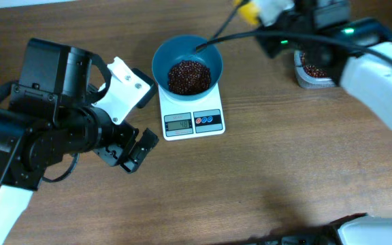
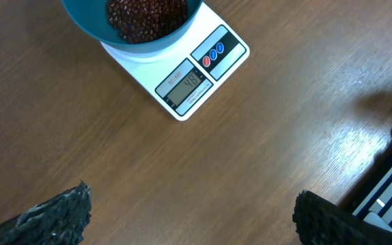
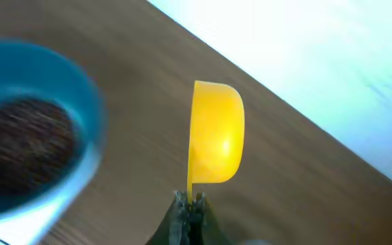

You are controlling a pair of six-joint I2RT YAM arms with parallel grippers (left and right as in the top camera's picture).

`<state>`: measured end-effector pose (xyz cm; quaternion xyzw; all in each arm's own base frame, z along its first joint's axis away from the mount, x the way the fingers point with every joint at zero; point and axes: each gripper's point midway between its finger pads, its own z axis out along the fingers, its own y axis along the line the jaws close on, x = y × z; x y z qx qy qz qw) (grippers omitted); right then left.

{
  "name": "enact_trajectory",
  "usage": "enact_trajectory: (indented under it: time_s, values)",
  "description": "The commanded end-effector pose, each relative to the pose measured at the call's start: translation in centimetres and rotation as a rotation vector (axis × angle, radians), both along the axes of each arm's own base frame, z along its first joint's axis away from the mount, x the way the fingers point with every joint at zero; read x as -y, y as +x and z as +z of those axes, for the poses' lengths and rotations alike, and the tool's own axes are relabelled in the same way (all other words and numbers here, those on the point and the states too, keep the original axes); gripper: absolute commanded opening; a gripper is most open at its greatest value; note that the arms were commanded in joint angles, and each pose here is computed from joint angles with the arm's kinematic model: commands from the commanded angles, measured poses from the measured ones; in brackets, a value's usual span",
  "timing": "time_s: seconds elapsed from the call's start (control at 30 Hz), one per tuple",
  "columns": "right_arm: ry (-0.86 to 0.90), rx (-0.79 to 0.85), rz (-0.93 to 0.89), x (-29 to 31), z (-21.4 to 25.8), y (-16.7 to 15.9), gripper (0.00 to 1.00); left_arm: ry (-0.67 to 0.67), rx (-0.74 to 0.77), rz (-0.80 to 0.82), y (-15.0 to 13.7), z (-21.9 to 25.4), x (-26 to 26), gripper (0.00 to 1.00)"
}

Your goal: Scoop item into bowl and weigh 50g on scale

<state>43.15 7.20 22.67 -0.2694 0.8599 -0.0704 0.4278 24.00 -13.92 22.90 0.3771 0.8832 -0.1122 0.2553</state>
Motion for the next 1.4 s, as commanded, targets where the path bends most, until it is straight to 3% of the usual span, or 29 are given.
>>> enact_trajectory:
  time_s: [0.0, 0.23, 0.53, 0.83, 1.37]
  values:
    - [-0.101, -0.040, -0.218, 6.8, 0.4, -1.3, 0.04, -0.017, 0.031, -0.024, -0.1, 1.0, 0.3, 0.99]
    - [-0.121, -0.274, -0.373, 13.5, -5.2, -3.7, 0.04, -0.017, 0.031, -0.024, -0.1, 1.0, 0.3, 0.99]
    - [-0.051, -0.466, -0.427, 13.8, -11.2, -4.5, 0.04, -0.017, 0.031, -0.024, -0.1, 1.0, 0.3, 0.99]
    - [0.168, -0.359, -0.505, 12.3, -9.3, -2.4, 0.04, -0.017, 0.031, -0.024, -0.1, 1.0, 0.3, 0.99]
    - [0.379, -0.468, -0.486, 9.1, -9.9, -3.7, 0.04, -0.017, 0.031, -0.024, -0.1, 1.0, 0.3, 0.99]
